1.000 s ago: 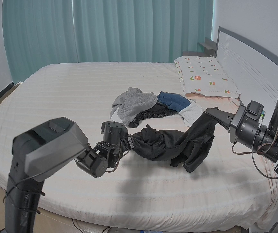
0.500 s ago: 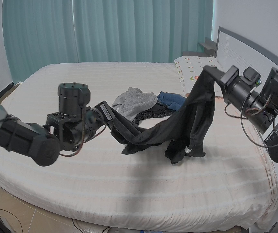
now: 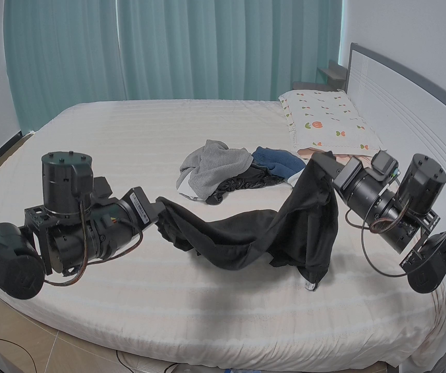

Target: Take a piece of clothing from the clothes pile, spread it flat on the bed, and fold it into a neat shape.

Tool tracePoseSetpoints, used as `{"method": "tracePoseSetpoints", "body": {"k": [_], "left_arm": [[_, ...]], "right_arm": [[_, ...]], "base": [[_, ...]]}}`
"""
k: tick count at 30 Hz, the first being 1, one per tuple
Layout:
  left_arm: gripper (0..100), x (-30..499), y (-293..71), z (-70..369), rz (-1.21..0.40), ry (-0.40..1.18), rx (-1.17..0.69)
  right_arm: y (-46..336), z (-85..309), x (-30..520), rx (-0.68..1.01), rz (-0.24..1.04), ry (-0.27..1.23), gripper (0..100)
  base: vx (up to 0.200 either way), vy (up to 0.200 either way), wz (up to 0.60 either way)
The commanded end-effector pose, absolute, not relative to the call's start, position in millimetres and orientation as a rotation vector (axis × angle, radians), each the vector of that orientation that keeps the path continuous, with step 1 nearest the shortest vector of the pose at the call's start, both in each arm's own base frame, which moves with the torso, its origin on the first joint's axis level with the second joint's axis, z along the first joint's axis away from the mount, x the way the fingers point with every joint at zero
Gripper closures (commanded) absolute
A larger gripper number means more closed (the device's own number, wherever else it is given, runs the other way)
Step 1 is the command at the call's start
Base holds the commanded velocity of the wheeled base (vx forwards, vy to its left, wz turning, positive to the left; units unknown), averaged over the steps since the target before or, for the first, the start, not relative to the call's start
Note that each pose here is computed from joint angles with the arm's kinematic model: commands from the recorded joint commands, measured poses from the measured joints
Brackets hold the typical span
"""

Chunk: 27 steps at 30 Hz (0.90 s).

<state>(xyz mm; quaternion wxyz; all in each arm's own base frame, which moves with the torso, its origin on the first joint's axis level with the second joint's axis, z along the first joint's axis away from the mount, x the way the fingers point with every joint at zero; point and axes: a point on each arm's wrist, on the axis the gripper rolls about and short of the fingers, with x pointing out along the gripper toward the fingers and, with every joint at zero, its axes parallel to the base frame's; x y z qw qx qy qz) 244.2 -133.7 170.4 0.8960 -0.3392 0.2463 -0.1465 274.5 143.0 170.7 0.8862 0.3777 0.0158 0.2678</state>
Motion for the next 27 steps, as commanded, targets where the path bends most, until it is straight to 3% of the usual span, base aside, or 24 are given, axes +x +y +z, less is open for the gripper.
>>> {"method": "tracePoseSetpoints", "body": {"k": [1, 11, 17, 27], "left_arm": [[100, 235.5, -129.6, 151.4, -0.294, 0.582, -0.704], [100, 226.8, -126.7, 138.0, -0.279, 0.666, -0.787], [100, 224.1, -124.9, 134.0, -0.286, 0.693, -0.792], [100, 229.5, -126.7, 130.3, -0.265, 0.696, -0.791]], "right_arm": [[147.7, 142.3, 275.3, 0.759, 0.536, 0.132, 100], [152.6, 133.8, 268.5, 0.749, 0.538, 0.178, 100], [155.0, 131.5, 264.5, 0.734, 0.542, 0.188, 100], [155.2, 131.6, 264.9, 0.729, 0.542, 0.183, 100]], "base": [[0.0, 0.0, 0.0], [0.0, 0.0, 0.0], [-0.2, 0.0, 0.0], [0.0, 0.0, 0.0]]}}
